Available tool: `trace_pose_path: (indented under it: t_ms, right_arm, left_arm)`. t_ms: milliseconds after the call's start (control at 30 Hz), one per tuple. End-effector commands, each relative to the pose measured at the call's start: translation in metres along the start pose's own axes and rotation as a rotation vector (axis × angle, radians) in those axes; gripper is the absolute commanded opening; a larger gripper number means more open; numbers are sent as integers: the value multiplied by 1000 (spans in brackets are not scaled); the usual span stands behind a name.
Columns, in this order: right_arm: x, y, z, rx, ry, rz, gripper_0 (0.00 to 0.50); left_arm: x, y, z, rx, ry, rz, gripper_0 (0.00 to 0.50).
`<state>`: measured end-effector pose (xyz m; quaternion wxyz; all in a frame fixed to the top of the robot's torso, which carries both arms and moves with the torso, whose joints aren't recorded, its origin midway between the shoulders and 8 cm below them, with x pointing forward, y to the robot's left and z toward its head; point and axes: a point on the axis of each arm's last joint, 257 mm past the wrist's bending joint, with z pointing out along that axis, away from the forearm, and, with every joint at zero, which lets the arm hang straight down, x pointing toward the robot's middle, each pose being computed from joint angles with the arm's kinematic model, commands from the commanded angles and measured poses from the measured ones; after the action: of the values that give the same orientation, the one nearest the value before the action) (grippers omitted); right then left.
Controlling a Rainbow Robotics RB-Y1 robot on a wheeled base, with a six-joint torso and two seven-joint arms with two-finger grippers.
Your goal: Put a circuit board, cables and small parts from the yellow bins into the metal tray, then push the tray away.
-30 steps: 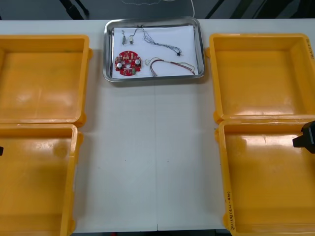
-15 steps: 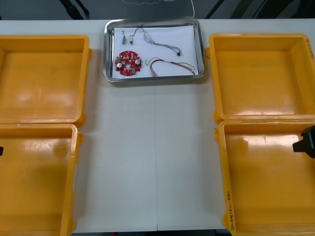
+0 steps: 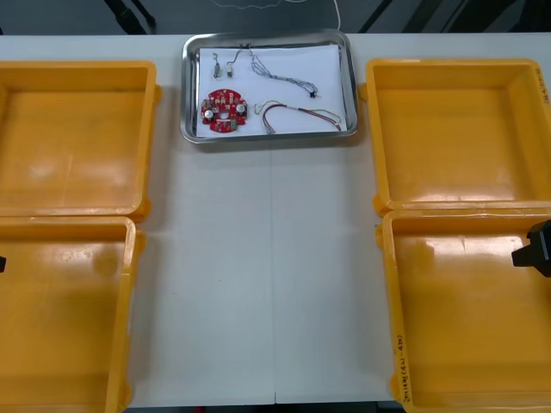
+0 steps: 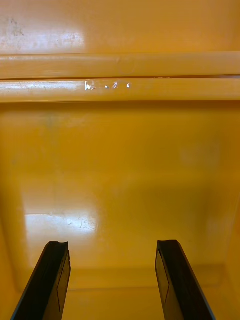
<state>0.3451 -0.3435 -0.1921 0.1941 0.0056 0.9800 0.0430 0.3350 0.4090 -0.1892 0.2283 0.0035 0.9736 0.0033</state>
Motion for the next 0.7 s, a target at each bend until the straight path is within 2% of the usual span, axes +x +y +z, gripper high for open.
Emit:
trace_pose_path:
  t_ms: [33,700]
  right_arm:
    - [-1,-16,-10,41,-17,42,500]
    - [-1,-16,-10,41,-17,42,500]
  left_arm:
    - [-14,-4,-4,0,-41,89,500]
    - [-14,-4,-4,0,-41,89,500]
